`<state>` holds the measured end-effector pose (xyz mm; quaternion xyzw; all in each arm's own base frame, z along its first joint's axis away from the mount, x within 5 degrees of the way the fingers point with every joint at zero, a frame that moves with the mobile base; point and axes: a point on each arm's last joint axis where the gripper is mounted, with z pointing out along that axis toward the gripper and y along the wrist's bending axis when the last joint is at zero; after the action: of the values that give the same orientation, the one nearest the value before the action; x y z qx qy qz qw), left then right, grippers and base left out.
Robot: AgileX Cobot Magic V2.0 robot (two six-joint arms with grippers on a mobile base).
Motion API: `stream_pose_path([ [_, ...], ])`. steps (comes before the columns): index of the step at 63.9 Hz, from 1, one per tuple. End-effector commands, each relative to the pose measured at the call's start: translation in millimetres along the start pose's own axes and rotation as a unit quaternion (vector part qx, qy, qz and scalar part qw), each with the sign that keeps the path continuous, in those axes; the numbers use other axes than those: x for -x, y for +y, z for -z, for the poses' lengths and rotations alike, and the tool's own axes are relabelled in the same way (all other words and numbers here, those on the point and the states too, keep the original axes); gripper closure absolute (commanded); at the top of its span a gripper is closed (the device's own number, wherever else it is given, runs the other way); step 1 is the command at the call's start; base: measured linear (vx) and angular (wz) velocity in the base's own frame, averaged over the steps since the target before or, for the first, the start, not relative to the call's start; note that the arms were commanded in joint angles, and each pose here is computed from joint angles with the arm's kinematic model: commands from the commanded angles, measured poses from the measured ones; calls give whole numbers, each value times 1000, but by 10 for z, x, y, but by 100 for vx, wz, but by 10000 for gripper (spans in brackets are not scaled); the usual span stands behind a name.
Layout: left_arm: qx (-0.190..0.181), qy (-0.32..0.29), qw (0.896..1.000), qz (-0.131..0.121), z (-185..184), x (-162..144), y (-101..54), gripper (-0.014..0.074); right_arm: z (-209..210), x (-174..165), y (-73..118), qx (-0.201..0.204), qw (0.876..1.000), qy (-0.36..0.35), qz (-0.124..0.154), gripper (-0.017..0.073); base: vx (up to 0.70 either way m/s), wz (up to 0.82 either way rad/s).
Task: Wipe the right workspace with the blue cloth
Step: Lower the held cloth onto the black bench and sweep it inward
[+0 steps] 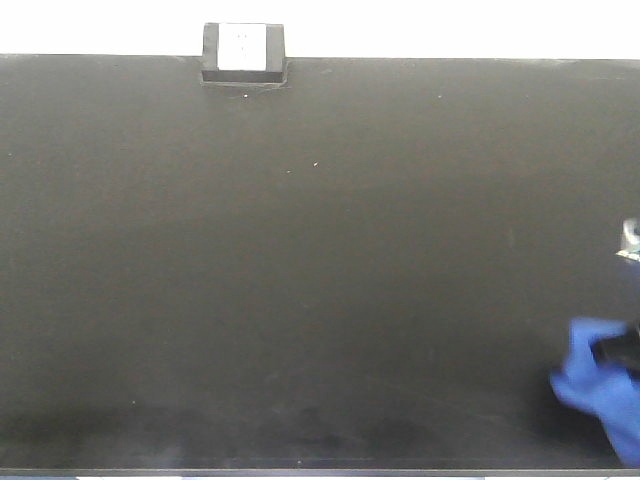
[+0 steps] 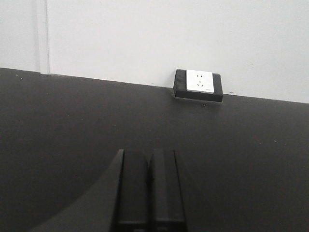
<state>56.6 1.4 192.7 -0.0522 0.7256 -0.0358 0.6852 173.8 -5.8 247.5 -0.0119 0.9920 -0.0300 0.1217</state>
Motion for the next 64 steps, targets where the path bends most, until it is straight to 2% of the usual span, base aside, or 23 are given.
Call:
stream_pose_path([
  [1, -9, -31, 999, 7, -3, -24, -4, 599, 127, 240, -4, 4, 991, -130, -3, 564, 0, 0],
  [6, -9, -31, 999, 7, -3, -24, -4, 599, 153, 419, 0, 7, 976, -218, -7, 564, 0, 0],
  [13, -9, -31, 999, 7, -3, -24, -4, 599, 73, 598, 10, 13, 964, -265, -13, 562, 0, 0],
  [19, -9, -31, 999, 7, -3, -24, -4, 599, -141, 723, 23, 18, 967, -254, -18, 563, 0, 0],
  [25, -9, -31, 999, 7, -3, -24, -4, 599, -414, 830, 32, 13, 972, -233, 1, 561, 0, 0],
  [30, -9, -31, 999, 7, -3, -24, -4, 599, -625, 895, 42, 14, 976, -219, 3, 561, 0, 0],
  [46, -9, -31, 999, 7, -3, -24, -4, 599, -1080, 1059, 91, 18, 972, -234, 3, 561, 0, 0],
  [51, -9, -31, 999, 7, -3, -24, -4, 599, -1165, 1056, 219, 29, 974, -224, 17, 561, 0, 0],
  [55, -9, -31, 999, 7, -3, -24, -4, 599, -1211, 1048, 437, 45, 973, -220, 49, 561, 0, 0],
  [58, -9, -31, 999, 7, -3, -24, -4, 599, -1222, 1043, 617, 58, 969, -227, 74, 561, 0, 0],
  [64, -9, -31, 999, 7, -3, -24, -4, 599, -1186, 989, 1111, 99, 953, -254, 130, 561, 0, 0],
])
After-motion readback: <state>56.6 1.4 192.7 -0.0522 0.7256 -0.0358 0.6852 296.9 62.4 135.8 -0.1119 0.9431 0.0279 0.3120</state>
